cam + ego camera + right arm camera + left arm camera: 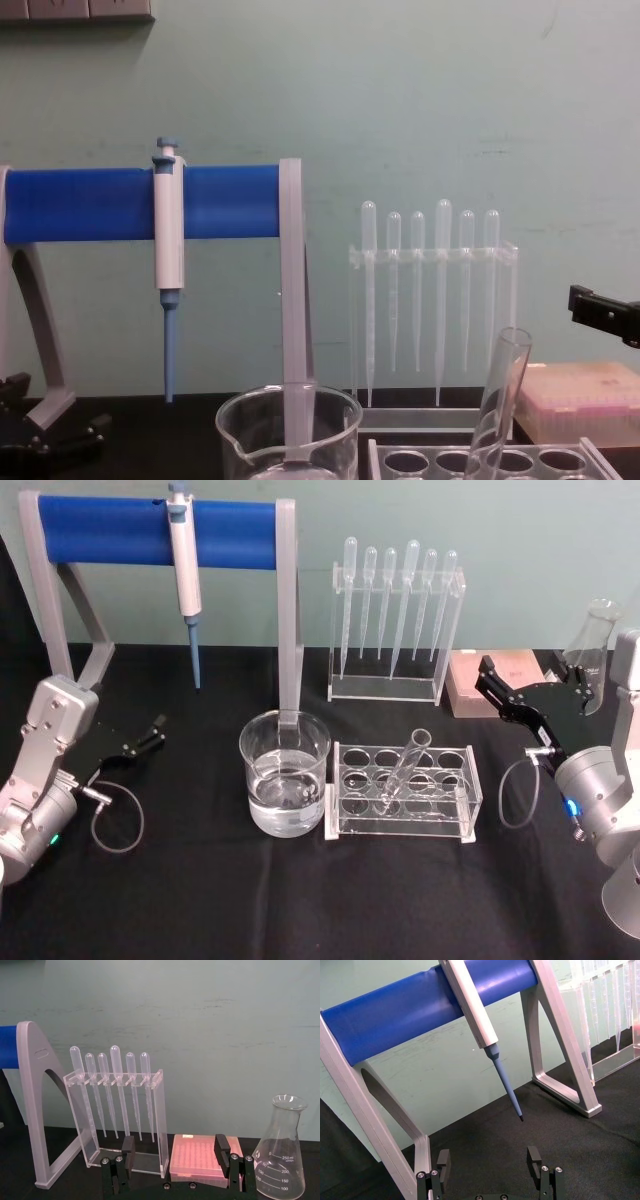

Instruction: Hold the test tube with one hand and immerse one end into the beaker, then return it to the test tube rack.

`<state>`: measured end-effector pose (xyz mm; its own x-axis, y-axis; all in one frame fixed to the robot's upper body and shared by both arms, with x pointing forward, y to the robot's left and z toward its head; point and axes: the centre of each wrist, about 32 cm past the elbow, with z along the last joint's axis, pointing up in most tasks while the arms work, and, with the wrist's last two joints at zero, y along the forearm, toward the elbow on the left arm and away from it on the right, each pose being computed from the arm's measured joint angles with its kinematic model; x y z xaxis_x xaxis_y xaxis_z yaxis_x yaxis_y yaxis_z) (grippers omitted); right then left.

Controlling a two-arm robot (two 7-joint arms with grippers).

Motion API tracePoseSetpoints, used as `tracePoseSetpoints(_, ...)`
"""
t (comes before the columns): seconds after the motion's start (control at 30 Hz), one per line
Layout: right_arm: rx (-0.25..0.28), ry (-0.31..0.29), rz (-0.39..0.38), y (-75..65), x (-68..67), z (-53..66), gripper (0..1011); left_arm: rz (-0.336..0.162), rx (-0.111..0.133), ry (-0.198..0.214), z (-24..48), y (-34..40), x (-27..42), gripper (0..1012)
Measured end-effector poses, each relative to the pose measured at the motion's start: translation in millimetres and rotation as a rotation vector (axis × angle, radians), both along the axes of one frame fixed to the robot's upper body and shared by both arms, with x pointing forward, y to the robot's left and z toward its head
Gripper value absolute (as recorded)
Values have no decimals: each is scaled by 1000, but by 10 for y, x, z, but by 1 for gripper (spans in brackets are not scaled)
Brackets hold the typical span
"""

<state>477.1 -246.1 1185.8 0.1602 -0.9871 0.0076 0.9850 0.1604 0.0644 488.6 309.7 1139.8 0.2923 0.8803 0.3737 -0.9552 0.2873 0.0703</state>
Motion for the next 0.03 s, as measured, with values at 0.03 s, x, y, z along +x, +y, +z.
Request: tracePoseSetpoints(0.03,0,0,0,0,0,0,1004,0,0,0,0,0,0,1000)
